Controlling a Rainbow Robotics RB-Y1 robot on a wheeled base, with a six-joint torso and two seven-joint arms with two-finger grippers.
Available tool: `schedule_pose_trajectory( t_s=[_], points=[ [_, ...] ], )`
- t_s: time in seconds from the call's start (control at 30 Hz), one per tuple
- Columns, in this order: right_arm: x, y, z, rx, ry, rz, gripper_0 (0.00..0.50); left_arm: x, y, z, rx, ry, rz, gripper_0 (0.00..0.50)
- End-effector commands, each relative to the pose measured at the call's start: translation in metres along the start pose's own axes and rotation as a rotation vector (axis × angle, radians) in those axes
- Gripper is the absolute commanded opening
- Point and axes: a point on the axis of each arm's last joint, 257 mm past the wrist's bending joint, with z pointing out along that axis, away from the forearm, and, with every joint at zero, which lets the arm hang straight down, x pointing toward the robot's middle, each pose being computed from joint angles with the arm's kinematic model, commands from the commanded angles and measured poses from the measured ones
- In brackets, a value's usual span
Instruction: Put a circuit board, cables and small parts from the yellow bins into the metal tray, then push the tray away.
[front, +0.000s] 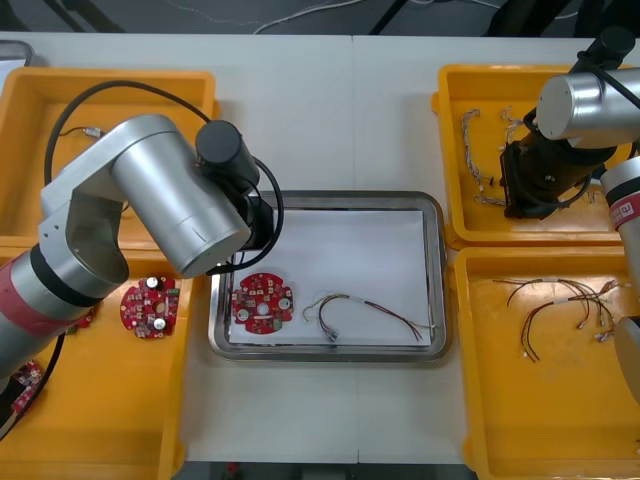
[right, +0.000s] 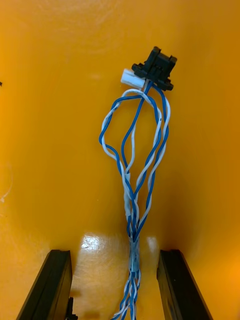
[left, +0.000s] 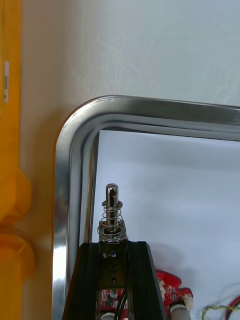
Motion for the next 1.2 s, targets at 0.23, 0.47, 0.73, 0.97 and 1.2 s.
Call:
schedule_pose_trajectory(
  t_s=[0.23,0.47,0.73,0.97,1.2],
  points=[
    [0.009,-0.005,0.004,0.004,0.041,0.029,0.0,-0.008,-0.037,0.013,0.051,-0.046,0.037,0.0],
    [0.005,0.005,-0.007,-0.026,0.045,-0.009,0.0,-0.01,-0.039,0.026,0.042,-0.063,0.047,0.0],
    [-0.015,0.017,-0.033,-0.059,0.014,-0.201,0.0,-0.012,-0.039,0.034,0.032,-0.074,0.054,0.0],
    [-0.032,0.02,-0.064,-0.062,-0.031,-0.402,0.0,-0.009,-0.041,0.035,0.026,-0.078,0.066,0.0],
    [-0.033,0.018,-0.095,-0.055,-0.059,-0.622,0.0,-0.01,-0.041,0.035,0.026,-0.08,0.058,0.317]
  ],
)
